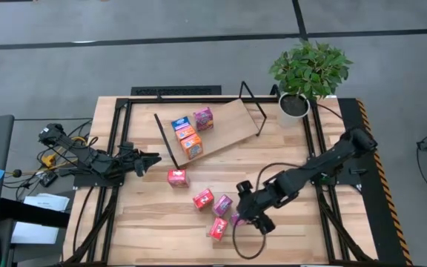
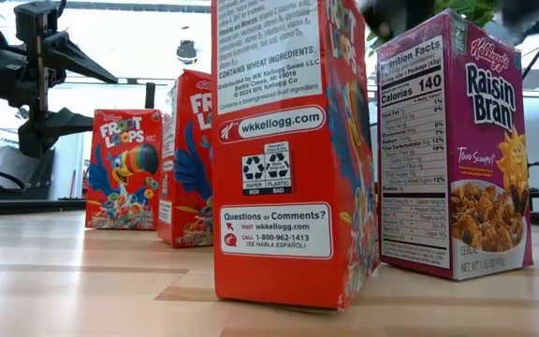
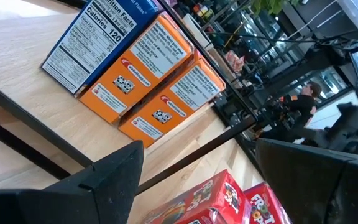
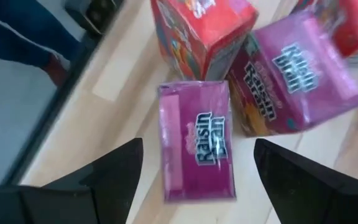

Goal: Stack cereal on shelf
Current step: Put the bottom purple cereal box on the shelf aligned with the other purple cereal box

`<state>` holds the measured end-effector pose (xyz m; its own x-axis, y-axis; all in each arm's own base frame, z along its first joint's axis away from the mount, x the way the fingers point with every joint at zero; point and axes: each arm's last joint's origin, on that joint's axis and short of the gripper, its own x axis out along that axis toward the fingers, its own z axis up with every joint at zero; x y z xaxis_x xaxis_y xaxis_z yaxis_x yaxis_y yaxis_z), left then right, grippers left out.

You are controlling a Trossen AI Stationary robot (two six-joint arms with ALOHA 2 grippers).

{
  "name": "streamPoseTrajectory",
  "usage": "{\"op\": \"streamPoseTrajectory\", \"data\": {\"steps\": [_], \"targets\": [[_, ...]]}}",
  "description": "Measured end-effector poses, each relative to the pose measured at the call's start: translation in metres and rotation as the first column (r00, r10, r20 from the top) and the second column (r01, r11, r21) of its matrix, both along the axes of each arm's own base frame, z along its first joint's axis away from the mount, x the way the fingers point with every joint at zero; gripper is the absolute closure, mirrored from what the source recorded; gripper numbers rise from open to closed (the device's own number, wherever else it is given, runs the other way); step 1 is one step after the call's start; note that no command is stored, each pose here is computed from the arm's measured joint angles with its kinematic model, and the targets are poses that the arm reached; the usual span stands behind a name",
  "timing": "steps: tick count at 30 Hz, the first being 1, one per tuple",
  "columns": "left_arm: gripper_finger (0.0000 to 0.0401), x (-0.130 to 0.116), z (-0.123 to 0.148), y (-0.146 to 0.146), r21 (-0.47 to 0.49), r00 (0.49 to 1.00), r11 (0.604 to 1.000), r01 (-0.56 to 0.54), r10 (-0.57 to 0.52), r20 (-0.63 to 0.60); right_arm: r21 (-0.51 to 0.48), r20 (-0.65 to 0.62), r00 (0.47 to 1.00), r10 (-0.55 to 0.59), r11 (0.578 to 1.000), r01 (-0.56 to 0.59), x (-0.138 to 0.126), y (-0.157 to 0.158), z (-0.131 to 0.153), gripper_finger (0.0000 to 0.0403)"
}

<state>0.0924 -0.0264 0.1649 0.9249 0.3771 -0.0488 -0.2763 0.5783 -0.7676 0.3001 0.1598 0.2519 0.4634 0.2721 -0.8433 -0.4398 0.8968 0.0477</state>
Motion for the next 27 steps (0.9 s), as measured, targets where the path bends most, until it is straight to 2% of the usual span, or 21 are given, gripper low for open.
{"op": "streamPoseTrajectory", "data": {"steps": [4, 7, 17, 23, 27], "targets": [[0.0101, 0.000, 0.000, 0.000, -0.002, 1.000, 1.000, 0.001, -0.001, 0.001, -0.022, -0.072, 0.997, -0.019, 1.000, 0.018, 0.009, 0.007, -0.026, 0.0067], [0.0101, 0.000, 0.000, 0.000, -0.008, 1.000, 1.000, 0.001, -0.001, 0.003, -0.018, -0.111, 0.993, -0.040, 0.999, 0.038, 0.011, 0.008, -0.034, 0.0069], [0.0101, 0.000, 0.000, 0.000, -0.003, 1.000, 1.000, 0.005, -0.005, 0.001, -0.005, -0.076, 0.995, -0.064, 0.998, 0.063, 0.013, 0.006, -0.014, 0.0087], [0.0101, 0.000, 0.000, 0.000, -0.002, 1.000, 1.000, 0.006, -0.006, 0.001, -0.015, -0.083, 0.994, -0.071, 0.997, 0.070, 0.013, 0.005, -0.016, 0.0089], [0.0101, 0.000, 0.000, 0.000, -0.003, 1.000, 1.000, 0.007, -0.007, 0.001, -0.024, -0.074, 0.994, -0.077, 0.997, 0.075, 0.013, 0.005, -0.015, 0.0106]]}}
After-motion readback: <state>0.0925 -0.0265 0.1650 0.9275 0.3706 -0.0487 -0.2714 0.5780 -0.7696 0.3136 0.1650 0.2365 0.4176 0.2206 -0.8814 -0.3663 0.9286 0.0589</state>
